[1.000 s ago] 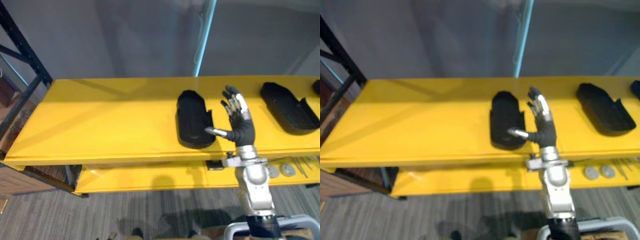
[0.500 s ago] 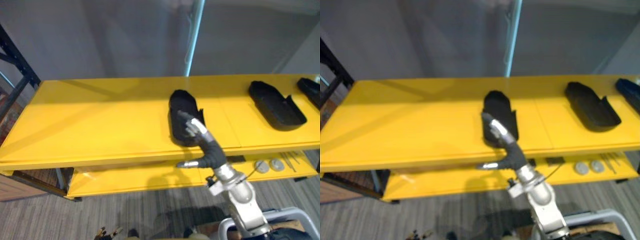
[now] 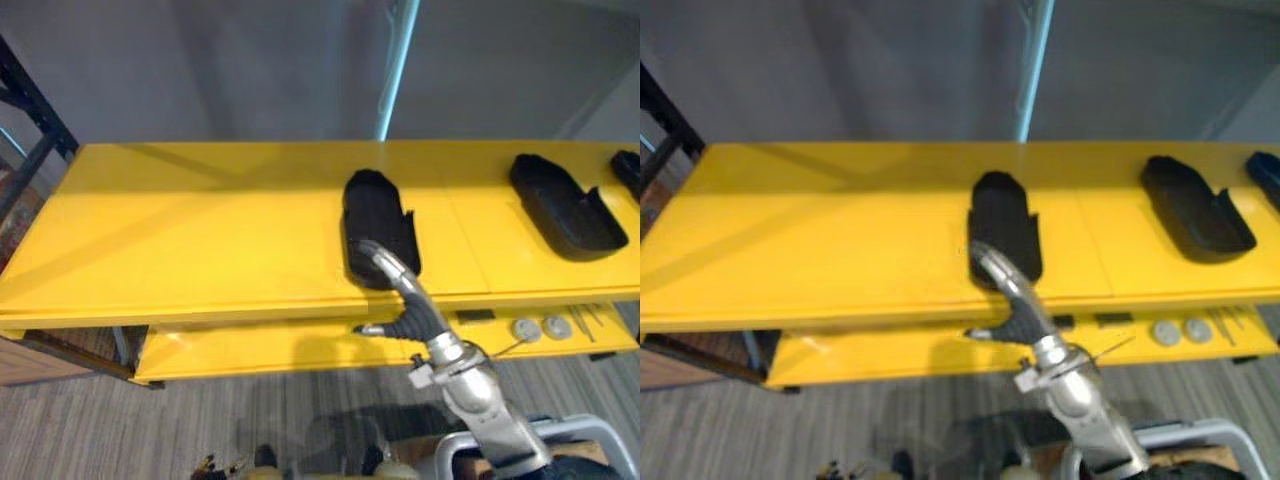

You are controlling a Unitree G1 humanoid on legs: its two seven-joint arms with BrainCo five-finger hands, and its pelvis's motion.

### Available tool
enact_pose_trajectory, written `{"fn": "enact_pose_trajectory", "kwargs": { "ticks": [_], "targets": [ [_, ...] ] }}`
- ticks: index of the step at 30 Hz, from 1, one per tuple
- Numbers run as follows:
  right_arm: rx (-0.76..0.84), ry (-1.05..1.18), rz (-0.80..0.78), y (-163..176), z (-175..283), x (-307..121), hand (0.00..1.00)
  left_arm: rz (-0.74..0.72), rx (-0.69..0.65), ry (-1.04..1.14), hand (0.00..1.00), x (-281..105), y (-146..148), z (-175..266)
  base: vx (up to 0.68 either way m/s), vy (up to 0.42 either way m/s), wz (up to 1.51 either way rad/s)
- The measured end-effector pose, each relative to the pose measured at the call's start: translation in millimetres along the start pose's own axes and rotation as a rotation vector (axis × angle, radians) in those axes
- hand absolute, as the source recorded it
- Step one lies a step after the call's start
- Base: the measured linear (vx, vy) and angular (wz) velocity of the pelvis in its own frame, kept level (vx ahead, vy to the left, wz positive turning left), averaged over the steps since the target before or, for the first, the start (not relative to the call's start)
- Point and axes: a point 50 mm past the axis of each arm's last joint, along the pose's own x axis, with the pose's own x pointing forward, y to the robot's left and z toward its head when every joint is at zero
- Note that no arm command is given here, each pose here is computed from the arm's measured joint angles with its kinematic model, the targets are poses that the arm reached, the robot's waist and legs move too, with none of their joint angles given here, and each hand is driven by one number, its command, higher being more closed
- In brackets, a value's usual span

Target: Walk over and take plastic housings, then place them on the shelf

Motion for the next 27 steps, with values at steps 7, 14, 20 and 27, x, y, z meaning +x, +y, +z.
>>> {"fn": "enact_pose_trajectory", "kwargs": {
  "ticks": [7,14,20,27],
  "targets": [
    [-0.039,0.062,-0.044,-11,-11,-7,0.0,-0.021,0.018,-0.04,0.0,1,-2,9,0.02,-0.002,-0.01],
    [-0.037,0.174,-0.041,-4,-38,-12,0.0,-0.027,0.027,-0.022,0.0,1,-2,7,-0.03,0.007,0.01],
    [-0.06,0.257,-0.062,-3,-65,-2,0.0,-0.034,0.023,-0.013,0.0,1,-6,7,0.01,0.005,0.17],
    [-0.11,0.172,-0.212,-28,-59,43,0.0,-0.056,0.005,-0.078,0.0,4,-14,27,-0.04,0.022,0.14]
  ]
}}
